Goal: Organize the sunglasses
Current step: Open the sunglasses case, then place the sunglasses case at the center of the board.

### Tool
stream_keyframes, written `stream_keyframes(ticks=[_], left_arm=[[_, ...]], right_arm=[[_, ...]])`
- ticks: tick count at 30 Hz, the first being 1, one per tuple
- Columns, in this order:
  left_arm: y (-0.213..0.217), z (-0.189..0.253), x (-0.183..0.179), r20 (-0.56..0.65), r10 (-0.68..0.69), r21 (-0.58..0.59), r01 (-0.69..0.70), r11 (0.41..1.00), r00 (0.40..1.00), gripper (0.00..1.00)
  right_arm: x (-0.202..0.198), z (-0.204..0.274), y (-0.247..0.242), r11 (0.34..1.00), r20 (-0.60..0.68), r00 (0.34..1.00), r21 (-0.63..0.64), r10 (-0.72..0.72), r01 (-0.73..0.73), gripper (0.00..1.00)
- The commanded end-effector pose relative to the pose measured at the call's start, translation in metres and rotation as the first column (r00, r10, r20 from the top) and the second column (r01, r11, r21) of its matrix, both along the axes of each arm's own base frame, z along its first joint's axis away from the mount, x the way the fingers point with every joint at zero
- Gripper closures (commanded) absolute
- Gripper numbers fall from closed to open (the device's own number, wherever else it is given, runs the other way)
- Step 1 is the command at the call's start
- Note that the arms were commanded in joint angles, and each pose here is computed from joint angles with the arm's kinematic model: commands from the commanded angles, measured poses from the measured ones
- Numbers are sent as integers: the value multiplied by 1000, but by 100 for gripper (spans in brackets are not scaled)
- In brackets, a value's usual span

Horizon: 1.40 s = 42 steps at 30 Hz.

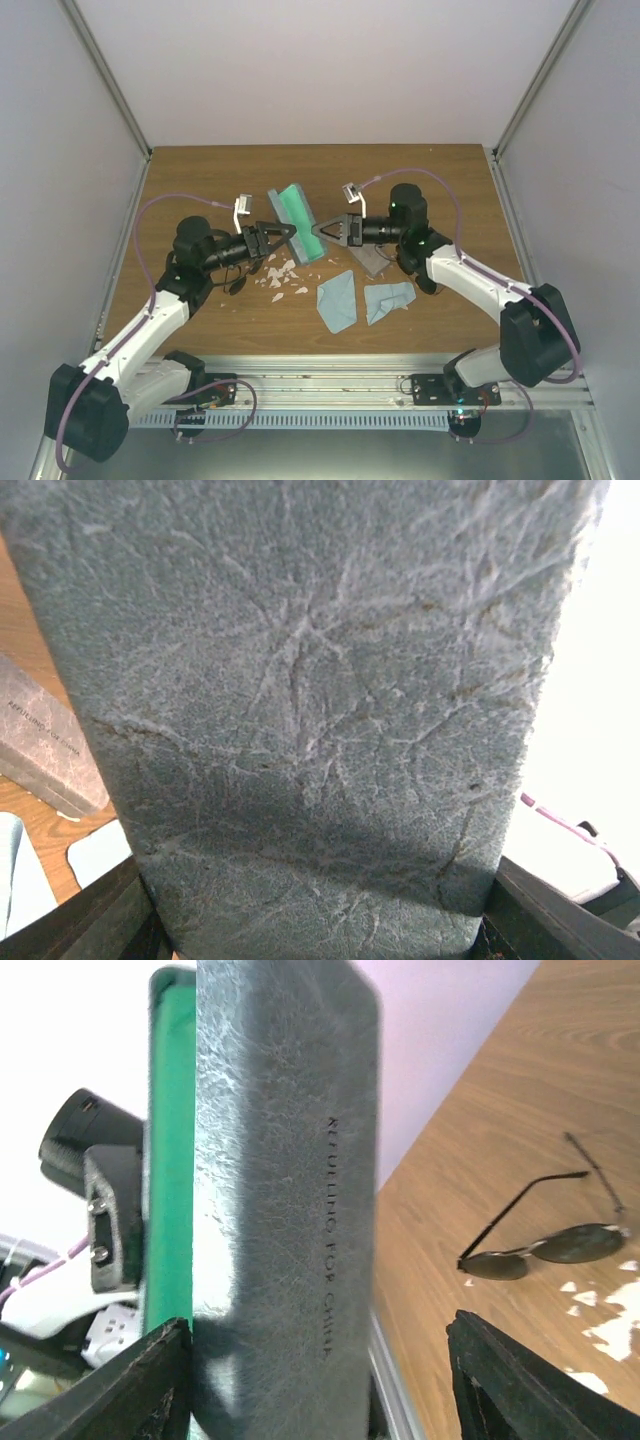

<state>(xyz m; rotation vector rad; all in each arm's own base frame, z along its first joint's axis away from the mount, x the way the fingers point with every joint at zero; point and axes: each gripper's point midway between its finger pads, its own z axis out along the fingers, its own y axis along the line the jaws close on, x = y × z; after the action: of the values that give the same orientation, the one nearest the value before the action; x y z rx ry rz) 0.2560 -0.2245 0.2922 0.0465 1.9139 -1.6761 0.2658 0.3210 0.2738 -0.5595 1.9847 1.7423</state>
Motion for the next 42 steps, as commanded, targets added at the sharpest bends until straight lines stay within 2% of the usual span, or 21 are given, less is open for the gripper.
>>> stream_keyframes(ticks=[1, 6, 8, 13, 16, 19, 22, 28, 31, 33, 38, 40, 42], left_arm=[[-6, 80, -41, 299, -134, -81, 165, 983, 945, 58], [-4, 70, -33, 272, -92, -42, 107, 993, 958, 58], [-2, 63, -28, 253, -67, -30, 77, 997, 965, 58], [-2, 53, -21, 231, -50, -23, 57, 998, 972, 58], [-3, 53, -20, 229, -51, -25, 58, 998, 972, 58], [-4, 52, -19, 227, -54, -25, 61, 998, 972, 58], [-5, 53, -19, 226, -62, -29, 70, 997, 972, 58], [-4, 46, -16, 204, -50, -13, 53, 998, 978, 57], [-2, 39, -11, 190, -23, 7, 22, 1000, 982, 55], [0, 33, -8, 178, -2, 27, -2, 1000, 984, 50], [14, 3, 12, 111, 126, 158, -142, 977, 986, 14], [31, -17, 25, 77, 229, 270, -241, 932, 970, 7], [52, -28, 34, 79, 323, 371, -328, 869, 943, 1]], right_arm=[[37, -50, -22, 972, -105, 973, -135, -206, 192, 34], [53, -43, -39, 922, -15, 941, -207, -338, 328, 36], [52, -30, -43, 918, 29, 936, -186, -352, 351, 35], [13, 14, -31, 988, 79, 985, 7, -155, 155, 22], [-5, 14, -28, 996, 66, 995, 52, -69, 66, 21], [-16, 7, -25, 998, 59, 998, 58, -23, 19, 25], [-17, 0, -21, 999, 44, 999, 45, -2, 0, 37], [-17, 10, -20, 997, 67, 998, 71, -6, 1, 80], [-11, 9, -21, 999, 75, 996, 42, -38, 35, 95], [-4, 8, -21, 998, 92, 994, 8, -66, 66, 99], [24, -4, -28, 965, 181, 968, -163, -175, 205, 99], [43, -16, -36, 911, 247, 939, -279, -238, 304, 99], [62, -29, -46, 826, 341, 898, -392, -279, 405, 99]])
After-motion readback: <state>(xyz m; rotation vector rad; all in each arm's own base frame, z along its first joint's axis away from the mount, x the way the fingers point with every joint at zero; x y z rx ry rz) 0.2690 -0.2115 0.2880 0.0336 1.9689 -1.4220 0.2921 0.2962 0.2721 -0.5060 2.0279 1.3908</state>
